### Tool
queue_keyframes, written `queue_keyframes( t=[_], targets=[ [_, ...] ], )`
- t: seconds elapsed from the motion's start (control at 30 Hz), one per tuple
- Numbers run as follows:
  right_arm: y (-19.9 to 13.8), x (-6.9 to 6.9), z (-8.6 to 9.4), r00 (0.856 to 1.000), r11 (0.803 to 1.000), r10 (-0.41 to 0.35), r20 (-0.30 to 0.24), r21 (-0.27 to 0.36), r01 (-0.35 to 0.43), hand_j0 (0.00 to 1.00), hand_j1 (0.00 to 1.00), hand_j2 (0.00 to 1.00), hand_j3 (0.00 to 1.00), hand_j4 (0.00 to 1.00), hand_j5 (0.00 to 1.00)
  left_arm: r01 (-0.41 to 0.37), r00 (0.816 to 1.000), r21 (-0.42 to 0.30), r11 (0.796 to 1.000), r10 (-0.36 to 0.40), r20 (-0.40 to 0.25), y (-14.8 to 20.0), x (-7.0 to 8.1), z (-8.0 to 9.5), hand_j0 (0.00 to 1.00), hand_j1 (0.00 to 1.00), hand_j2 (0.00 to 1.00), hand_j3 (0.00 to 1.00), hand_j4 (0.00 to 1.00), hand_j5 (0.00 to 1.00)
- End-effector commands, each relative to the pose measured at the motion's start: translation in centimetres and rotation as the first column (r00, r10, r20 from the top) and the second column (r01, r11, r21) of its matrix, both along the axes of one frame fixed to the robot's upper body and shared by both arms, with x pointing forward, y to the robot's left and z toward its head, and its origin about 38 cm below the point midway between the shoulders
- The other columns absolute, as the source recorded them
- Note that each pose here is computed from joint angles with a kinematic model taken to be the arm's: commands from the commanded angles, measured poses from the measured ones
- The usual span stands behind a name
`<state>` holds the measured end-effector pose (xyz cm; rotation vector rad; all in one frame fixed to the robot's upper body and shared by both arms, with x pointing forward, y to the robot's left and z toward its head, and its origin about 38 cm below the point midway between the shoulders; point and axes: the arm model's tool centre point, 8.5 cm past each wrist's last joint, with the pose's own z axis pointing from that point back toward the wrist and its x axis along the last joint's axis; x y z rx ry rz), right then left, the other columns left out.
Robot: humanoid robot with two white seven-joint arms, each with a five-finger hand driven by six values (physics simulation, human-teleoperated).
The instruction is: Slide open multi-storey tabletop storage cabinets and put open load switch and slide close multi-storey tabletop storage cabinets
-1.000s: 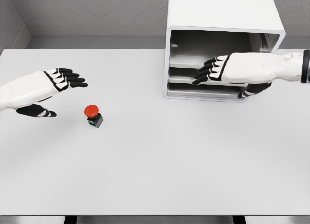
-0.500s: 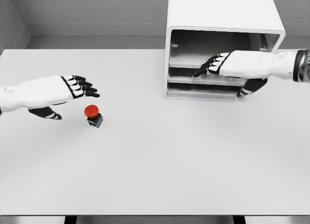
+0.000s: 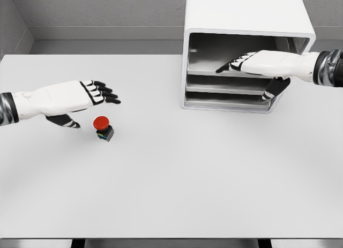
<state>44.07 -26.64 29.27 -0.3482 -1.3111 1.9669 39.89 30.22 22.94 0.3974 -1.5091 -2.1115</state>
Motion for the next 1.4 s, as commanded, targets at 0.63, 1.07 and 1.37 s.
queue_keyframes(
  t=[0.63,1.07,1.37],
  targets=[
    [-0.2,2.1,-2.4,0.996,0.998,-0.068,-0.054,0.004,0.068,1.00,1.00,1.00,1.00,1.00,1.00,-0.039,0.999,-0.003,0.999,0.039,-0.037,0.9,0.6,-1.4,1.00,1.00,1.00,1.00,1.00,1.00],
    [1.0,1.4,-2.7,0.999,1.000,-0.015,-0.043,-0.017,0.014,1.00,1.00,1.00,1.00,1.00,1.00,-0.052,0.996,-0.017,0.998,0.051,-0.070,2.0,0.4,-1.1,1.00,1.00,1.00,1.00,1.00,1.00],
    [1.6,0.1,-2.1,0.998,0.997,0.067,-0.020,-0.028,-0.068,1.00,1.00,1.00,1.00,1.00,1.00,-0.039,0.996,-0.048,0.998,0.035,-0.078,1.6,0.2,-0.8,1.00,1.00,1.00,1.00,1.00,1.00]
  ],
)
